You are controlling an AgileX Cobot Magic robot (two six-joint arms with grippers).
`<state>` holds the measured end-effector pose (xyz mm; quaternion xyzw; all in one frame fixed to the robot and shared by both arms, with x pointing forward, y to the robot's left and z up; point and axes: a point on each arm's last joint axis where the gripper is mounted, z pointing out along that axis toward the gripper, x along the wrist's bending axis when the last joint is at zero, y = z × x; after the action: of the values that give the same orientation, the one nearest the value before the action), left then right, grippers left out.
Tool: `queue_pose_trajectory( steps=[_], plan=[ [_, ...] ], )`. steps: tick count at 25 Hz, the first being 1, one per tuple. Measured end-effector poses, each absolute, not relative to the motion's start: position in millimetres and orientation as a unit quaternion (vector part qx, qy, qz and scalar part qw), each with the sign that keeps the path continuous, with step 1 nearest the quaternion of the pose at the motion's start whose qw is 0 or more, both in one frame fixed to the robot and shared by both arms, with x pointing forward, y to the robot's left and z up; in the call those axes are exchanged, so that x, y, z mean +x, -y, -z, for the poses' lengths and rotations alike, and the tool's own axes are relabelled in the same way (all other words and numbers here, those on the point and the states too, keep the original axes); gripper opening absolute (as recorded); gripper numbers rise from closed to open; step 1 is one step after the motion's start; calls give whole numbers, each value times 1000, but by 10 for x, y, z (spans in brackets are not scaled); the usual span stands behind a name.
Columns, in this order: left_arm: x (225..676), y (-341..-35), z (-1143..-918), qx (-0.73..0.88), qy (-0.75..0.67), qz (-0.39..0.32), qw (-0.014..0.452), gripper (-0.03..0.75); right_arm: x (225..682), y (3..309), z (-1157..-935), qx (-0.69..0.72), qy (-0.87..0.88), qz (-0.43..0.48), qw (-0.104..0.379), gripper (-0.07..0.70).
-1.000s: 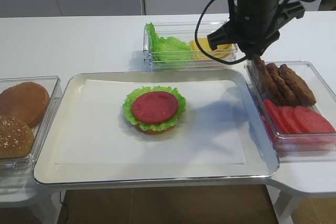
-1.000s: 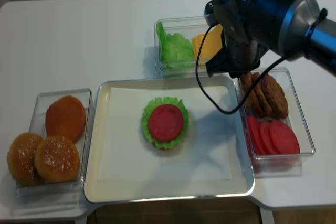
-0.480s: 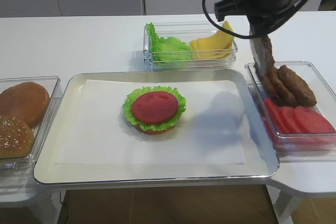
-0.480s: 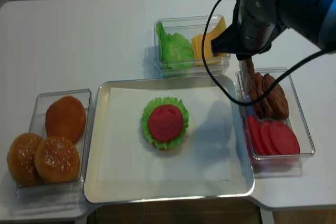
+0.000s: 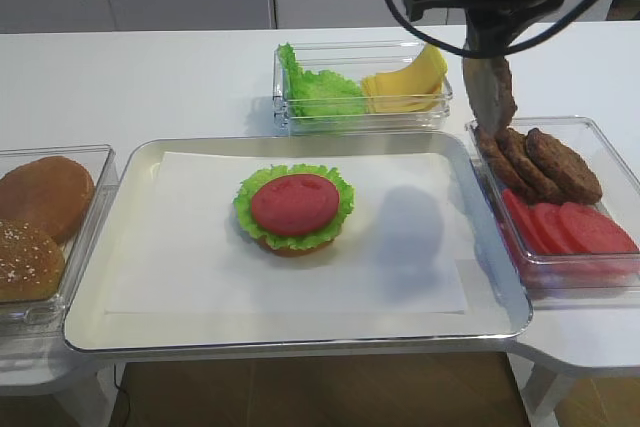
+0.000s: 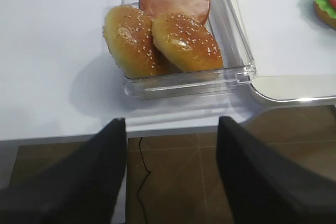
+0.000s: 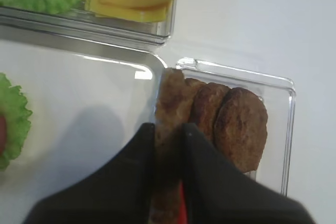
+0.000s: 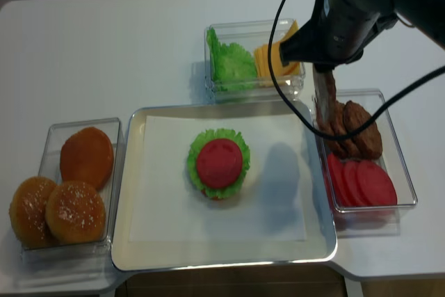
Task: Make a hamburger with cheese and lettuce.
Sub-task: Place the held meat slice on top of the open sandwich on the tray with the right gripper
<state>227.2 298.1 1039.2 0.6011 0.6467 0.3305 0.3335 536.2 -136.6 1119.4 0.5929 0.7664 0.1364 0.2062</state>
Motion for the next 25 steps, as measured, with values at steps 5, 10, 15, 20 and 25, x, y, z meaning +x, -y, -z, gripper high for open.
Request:
queue_pose_trajectory(
  steps=[5,10,15,20,25],
  plan=[
    [2272,-2981,-10392,601,-647,-330,333,404,5204,1093,-11219,548,-795,-147,216,127],
    [2272,-2981,-10392,601,-647,-330,333,404,5071,841,-11215,511,-814,-158,227,127],
    [2272,-2981,-10392,601,-647,-330,333,404,5013,584,-11124,483,-830,-162,228,127],
    [2272,-2981,-10392,601,-647,-330,333,404,4975,277,-11011,450,-845,-155,245,127],
    [2272,-2981,-10392,601,-647,-330,333,404,4979,87,-10848,427,-855,-125,266,127]
  ],
)
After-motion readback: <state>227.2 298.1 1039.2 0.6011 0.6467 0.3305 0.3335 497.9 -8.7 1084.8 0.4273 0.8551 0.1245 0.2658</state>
